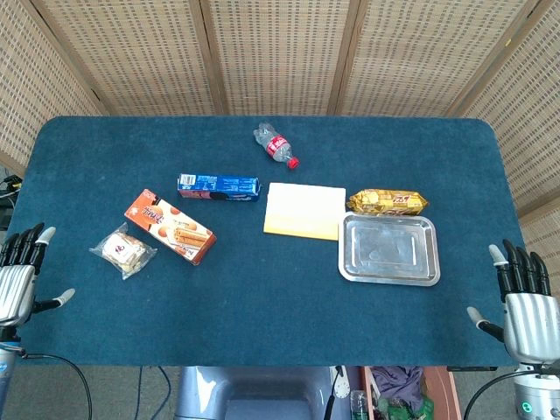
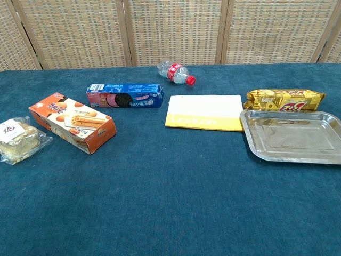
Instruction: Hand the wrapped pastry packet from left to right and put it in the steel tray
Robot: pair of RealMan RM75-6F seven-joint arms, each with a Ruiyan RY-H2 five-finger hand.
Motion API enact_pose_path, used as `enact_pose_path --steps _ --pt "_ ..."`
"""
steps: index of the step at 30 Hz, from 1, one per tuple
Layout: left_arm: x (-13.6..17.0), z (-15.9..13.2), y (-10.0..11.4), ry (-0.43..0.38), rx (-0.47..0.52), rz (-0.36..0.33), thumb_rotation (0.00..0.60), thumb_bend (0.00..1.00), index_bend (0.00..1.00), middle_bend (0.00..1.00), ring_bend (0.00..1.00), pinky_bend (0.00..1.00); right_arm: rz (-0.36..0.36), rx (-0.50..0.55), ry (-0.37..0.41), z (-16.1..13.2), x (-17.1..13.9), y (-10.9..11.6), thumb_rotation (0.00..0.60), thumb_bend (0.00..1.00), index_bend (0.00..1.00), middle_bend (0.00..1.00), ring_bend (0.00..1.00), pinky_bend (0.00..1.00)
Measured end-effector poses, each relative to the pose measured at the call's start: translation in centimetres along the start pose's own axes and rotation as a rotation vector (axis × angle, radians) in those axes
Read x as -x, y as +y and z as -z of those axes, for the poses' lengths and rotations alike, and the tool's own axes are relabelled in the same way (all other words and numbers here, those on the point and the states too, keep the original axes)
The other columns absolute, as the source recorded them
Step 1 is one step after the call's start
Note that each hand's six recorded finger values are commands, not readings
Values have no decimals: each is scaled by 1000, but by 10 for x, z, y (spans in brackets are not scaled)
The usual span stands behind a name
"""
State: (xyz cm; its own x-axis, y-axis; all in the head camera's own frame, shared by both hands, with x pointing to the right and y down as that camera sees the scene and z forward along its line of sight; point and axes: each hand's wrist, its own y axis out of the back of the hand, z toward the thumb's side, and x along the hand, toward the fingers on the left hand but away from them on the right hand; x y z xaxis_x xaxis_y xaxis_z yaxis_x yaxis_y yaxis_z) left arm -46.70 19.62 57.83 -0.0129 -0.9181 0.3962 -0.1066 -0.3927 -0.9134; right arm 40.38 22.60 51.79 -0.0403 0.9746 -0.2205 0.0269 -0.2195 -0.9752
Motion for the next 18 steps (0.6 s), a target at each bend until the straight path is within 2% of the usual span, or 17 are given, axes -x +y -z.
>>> enact_pose_path --steps 7,12,14,18 --pt "-4 1 -8 6 -4 29 600 0 0 0 0 0 -7 36 4 0 0 2 600 0 0 0 0 0" --pt "-24 1 -32 -3 8 104 600 0 0 0 0 2 -16 70 8 2 -1 4 600 0 0 0 0 0" --pt "-35 1 -43 -10 2 133 600 0 0 0 0 35 -23 72 6 3 0 3 600 0 0 0 0 0" --pt "-64 0 -70 -25 -13 205 600 0 0 1 0 168 -31 73 -1 4 2 1 600 0 0 0 0 0"
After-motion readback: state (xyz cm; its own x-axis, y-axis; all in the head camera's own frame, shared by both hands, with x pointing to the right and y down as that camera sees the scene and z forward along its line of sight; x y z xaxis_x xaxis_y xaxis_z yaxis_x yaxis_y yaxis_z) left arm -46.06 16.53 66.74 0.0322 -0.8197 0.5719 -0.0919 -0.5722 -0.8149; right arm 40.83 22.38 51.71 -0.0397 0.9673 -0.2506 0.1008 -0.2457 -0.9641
